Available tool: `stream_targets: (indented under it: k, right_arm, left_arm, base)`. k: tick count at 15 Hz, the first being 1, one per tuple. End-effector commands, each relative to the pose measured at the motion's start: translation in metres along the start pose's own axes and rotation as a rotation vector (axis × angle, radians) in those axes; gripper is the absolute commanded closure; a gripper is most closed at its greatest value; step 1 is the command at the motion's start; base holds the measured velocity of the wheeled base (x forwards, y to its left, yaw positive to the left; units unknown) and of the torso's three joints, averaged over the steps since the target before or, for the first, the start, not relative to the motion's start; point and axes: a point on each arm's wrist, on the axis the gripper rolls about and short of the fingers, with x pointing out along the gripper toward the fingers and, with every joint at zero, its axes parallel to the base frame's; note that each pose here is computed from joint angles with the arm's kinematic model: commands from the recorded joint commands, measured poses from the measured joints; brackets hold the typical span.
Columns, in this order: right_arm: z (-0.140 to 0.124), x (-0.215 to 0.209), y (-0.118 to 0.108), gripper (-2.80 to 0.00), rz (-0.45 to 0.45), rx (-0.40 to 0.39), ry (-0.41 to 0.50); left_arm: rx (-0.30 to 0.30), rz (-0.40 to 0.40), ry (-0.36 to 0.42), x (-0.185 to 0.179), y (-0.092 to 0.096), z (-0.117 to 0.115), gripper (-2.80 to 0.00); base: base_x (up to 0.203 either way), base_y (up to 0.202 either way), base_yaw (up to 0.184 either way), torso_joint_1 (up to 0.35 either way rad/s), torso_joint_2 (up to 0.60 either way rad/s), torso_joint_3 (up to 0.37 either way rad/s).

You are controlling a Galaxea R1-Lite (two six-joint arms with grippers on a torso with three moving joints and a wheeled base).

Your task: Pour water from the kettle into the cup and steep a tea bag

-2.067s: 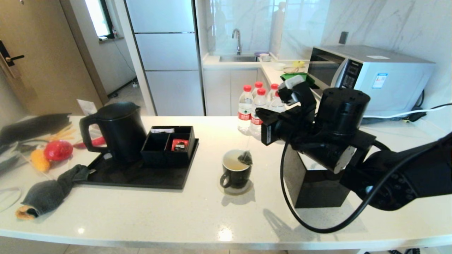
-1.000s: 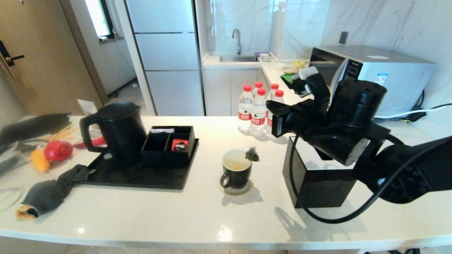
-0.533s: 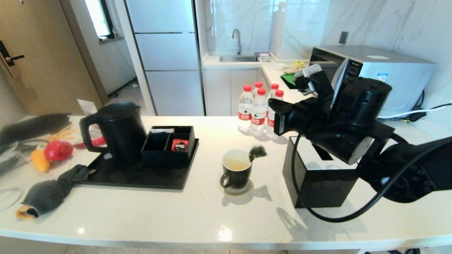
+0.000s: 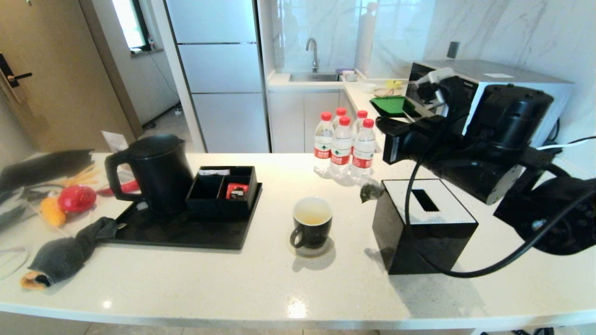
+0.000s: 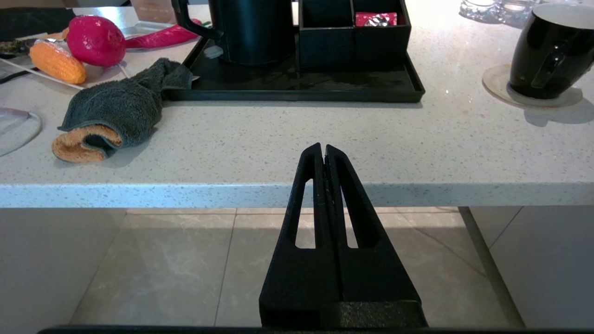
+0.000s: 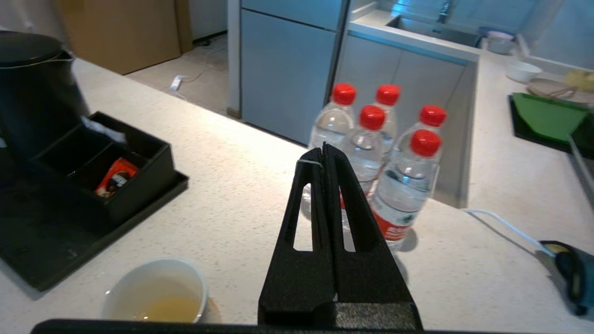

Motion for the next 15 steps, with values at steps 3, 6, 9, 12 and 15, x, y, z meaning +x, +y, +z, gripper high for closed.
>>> stream_targets:
  k: [3,6,9,12,15]
  right_arm:
    - [0.025,-0.019,-0.023,0.00,-0.062,-0.005,-0.047]
    - [0.034,-0.028,-0.039,0.00,-0.108,-0.011,-0.055]
    - [0.039,-0.036,-0.051,0.00,-0.149,-0.016,-0.059]
    - [0.032,-0.044,-0.063,0.00,-0.193,-0.022,-0.032]
    - [0.020,-0.052,-0.066,0.00,-0.187,-0.022,0.007]
  left_arm:
    - [0.000,0.000,0.000,0.000,0.000,0.000,0.00]
    - [0.000,0.000,0.000,0.000,0.000,0.000,0.00]
    - [0.000,0.000,0.000,0.000,0.000,0.000,0.00]
    - [0.000,0.000,0.000,0.000,0.000,0.000,0.00]
    - [0.000,0.000,0.000,0.000,0.000,0.000,0.00]
  base:
    - [0.000,0.000,0.000,0.000,0.00,0.000]
    - [0.000,0.000,0.000,0.000,0.00,0.000]
    - [0.000,0.000,0.000,0.000,0.00,0.000]
    - [0.000,0.000,0.000,0.000,0.00,0.000]
    - [0.000,0.000,0.000,0.000,0.00,0.000]
